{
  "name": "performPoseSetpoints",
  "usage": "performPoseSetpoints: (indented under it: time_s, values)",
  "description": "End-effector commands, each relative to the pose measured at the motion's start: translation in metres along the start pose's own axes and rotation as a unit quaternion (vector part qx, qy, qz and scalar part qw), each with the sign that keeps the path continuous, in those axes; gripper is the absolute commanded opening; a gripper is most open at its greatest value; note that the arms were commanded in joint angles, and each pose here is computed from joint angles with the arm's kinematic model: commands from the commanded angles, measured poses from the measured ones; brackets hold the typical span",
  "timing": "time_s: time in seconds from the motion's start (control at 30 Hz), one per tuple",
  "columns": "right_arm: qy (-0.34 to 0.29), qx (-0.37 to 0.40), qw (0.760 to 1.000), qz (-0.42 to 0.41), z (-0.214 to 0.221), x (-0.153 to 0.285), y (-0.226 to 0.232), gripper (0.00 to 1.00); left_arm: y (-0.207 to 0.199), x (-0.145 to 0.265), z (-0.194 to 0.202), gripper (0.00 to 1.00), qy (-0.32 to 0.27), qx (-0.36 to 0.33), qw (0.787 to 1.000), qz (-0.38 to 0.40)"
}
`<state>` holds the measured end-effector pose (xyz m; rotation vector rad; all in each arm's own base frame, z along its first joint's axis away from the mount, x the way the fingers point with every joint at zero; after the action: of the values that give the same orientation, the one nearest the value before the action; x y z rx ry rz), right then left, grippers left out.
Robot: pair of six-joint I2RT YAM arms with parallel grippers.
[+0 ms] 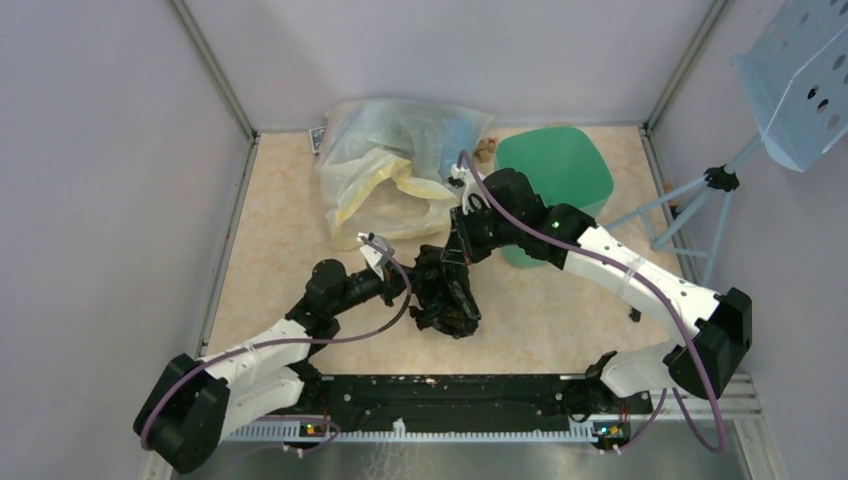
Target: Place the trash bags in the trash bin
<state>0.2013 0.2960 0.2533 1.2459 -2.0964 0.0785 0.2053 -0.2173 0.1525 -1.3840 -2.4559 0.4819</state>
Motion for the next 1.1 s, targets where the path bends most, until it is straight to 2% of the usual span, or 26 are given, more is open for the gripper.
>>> performPoseSetpoints:
  time_s: [0.0,0.1,0.23,0.27,0.37,0.6,0.83,0.93,1.07]
  values:
    - [-0.013,0.021,1.0,0.005,-0.012,0.007,-0.002,0.0,-0.007,-0.01,-0.036,0.0,-0.023,-0.012,1.0,-0.001]
    - [0.004,0.04,0.999,0.022,-0.003,0.009,-0.008,0.18,-0.011,-0.012,-0.046,0.0,-0.006,0.042,0.999,-0.02]
    - [-0.004,0.066,0.997,0.034,0.007,0.016,-0.005,0.53,-0.014,-0.006,-0.041,0.0,0.046,0.12,0.99,-0.054]
    - [-0.005,0.07,0.997,0.034,0.01,0.016,-0.003,0.57,-0.015,-0.005,-0.038,0.0,0.06,0.128,0.988,-0.057]
    - [-0.011,0.062,0.997,0.044,0.015,0.016,-0.004,0.61,-0.016,0.003,-0.026,0.0,0.09,0.144,0.983,-0.068]
    - [-0.053,0.022,0.991,0.118,0.005,0.018,-0.024,0.62,-0.033,0.02,0.007,0.0,0.098,0.188,0.977,-0.021]
    - [-0.016,-0.003,0.993,0.119,0.01,-0.026,-0.035,0.59,-0.048,0.024,0.041,0.0,0.133,0.211,0.968,0.011]
    - [-0.001,0.004,0.993,0.117,0.014,-0.047,-0.037,0.63,-0.048,0.024,0.057,0.0,0.157,0.214,0.964,0.007]
    - [0.039,0.053,0.99,0.124,0.024,-0.079,-0.029,0.68,-0.05,0.026,0.072,0.0,0.172,0.214,0.962,0.006]
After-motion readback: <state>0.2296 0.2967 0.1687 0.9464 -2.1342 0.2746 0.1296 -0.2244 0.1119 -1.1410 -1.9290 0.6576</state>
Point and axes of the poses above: each gripper's point midway between its finger pads, its own x axis back along the fingers, its own y axis along the line the jaws close on, z = x × y, the point moved 3 cm from there along x, back along the fingers, and after that the axes turned 15 degrees about x, right-handed, at the moved point
